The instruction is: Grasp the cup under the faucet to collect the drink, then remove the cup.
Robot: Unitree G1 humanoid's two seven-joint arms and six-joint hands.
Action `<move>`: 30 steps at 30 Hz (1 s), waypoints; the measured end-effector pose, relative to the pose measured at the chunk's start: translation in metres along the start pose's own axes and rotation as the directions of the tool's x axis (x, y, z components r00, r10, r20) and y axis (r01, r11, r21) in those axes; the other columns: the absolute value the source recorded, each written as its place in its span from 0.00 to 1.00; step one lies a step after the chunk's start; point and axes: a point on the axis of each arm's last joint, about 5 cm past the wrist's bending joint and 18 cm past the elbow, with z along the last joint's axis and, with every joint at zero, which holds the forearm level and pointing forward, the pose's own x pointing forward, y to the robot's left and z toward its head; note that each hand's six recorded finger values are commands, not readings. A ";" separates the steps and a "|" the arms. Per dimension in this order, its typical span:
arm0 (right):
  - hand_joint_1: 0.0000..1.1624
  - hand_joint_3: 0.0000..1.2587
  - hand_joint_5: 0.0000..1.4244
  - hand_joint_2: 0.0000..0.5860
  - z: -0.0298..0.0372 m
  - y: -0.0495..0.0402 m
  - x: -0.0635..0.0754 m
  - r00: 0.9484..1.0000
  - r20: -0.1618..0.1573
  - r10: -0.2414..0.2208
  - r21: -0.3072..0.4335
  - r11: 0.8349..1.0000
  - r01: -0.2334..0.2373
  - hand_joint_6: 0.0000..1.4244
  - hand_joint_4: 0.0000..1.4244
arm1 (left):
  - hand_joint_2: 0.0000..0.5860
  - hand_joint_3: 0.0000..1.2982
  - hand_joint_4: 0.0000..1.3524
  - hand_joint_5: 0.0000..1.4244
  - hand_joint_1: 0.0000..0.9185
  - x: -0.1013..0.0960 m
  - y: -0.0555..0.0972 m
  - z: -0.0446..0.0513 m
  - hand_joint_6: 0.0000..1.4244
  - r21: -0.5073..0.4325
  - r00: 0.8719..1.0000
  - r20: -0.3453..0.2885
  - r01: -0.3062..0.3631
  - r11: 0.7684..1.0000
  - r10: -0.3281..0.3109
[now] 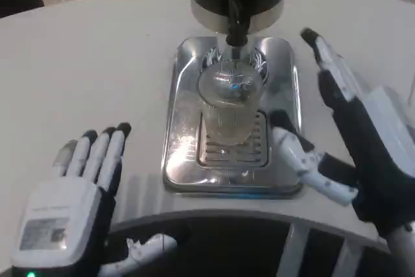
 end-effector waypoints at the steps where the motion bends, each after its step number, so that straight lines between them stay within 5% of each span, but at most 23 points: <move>1: 0.37 0.00 0.00 0.89 -0.0002 0.0001 0.004 1.000 0.009 0.001 0.025 1.000 -0.001 0.00 0.00 | 0.18 0.00 0.00 0.00 0.00 -0.002 0.000 0.0012 0.01 0.004 1.000 -0.001 0.005 1.000 -0.005; 8: 0.38 0.00 0.00 0.91 -0.0011 0.0026 0.023 0.999 0.037 0.017 0.137 0.990 -0.022 0.00 0.00 | 0.19 0.00 0.00 0.00 0.00 -0.008 -0.002 0.0036 0.01 -0.002 1.000 -0.013 0.022 1.000 -0.022; 16: 0.38 0.00 0.00 0.91 -0.0052 0.0046 0.039 0.996 0.071 0.045 0.287 0.956 -0.064 0.00 0.00 | 0.20 0.00 0.00 0.00 0.00 -0.010 -0.001 0.0115 0.01 0.009 1.000 0.010 0.011 1.000 -0.011; 24: 0.38 0.00 0.00 0.90 0.0023 0.0115 0.062 0.987 0.146 0.067 0.339 0.934 -0.113 0.00 0.00 | 0.20 0.00 0.00 0.00 0.00 -0.010 -0.001 0.0115 0.01 0.018 1.000 0.014 0.012 1.000 -0.012; 30: 0.37 0.00 0.00 0.90 0.0131 0.0185 0.081 0.973 0.215 0.080 0.335 0.930 -0.150 0.00 0.00 | 0.22 0.00 0.00 0.00 0.00 -0.010 -0.001 0.0117 0.02 0.049 1.000 0.028 0.000 0.999 -0.001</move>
